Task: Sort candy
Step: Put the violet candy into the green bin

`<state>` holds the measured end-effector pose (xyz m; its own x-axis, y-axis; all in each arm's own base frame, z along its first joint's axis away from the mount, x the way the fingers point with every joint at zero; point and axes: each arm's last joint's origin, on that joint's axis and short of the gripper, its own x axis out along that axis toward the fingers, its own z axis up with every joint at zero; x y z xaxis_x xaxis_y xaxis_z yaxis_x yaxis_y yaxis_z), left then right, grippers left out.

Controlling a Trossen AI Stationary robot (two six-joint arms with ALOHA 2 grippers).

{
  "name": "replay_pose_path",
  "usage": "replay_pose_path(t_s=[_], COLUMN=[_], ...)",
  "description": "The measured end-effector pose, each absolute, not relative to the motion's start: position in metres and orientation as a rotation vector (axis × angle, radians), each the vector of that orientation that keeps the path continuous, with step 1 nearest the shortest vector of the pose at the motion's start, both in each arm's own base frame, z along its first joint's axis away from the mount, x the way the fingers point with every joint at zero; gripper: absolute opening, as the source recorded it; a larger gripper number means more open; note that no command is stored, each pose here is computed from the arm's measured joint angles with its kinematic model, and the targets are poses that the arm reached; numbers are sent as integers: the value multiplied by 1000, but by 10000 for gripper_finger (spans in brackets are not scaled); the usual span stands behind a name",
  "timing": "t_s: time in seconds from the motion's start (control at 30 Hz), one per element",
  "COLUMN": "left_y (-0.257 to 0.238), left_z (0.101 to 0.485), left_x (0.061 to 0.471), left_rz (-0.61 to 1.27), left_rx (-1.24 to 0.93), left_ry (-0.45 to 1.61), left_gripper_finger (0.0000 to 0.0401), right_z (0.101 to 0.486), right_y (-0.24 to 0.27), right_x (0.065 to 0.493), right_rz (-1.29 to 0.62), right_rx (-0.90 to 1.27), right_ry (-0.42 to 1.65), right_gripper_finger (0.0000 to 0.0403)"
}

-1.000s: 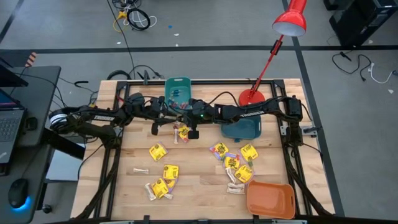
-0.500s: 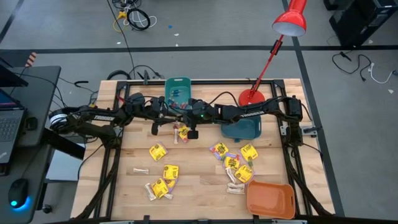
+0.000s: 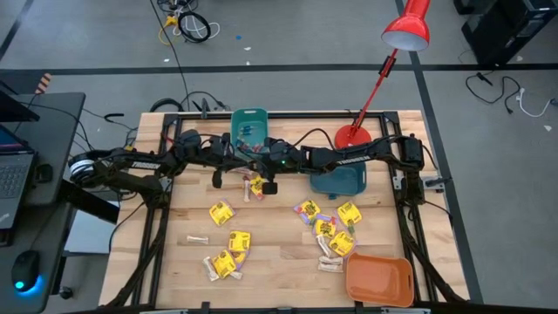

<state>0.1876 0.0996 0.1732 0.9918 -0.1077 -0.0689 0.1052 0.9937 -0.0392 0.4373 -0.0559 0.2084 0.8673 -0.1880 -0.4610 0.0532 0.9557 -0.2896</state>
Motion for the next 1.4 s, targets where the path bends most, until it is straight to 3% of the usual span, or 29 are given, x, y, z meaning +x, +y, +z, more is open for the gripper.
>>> replay_pose_path(t_s=[0.3,0.73,1.17,1.4], left_y=[102,132,165,178], left_z=[183,186,226,214], left_x=[190,179,202,200], left_rz=[-88,156,381,413], left_rx=[-40,-157,-152,-232], left_ry=[8,28,441,518], left_gripper_finger=[1,0,0,0], right_z=[209,227,244,242], right_y=[-58,-66,-87,-95], right_x=[436,406,378,374], right_rz=[-205,-357,-410,-427], right_rx=[-291,-297,-245,-227], right_ry=[527,743,862,893], right_gripper_finger=[108,110,106,105])
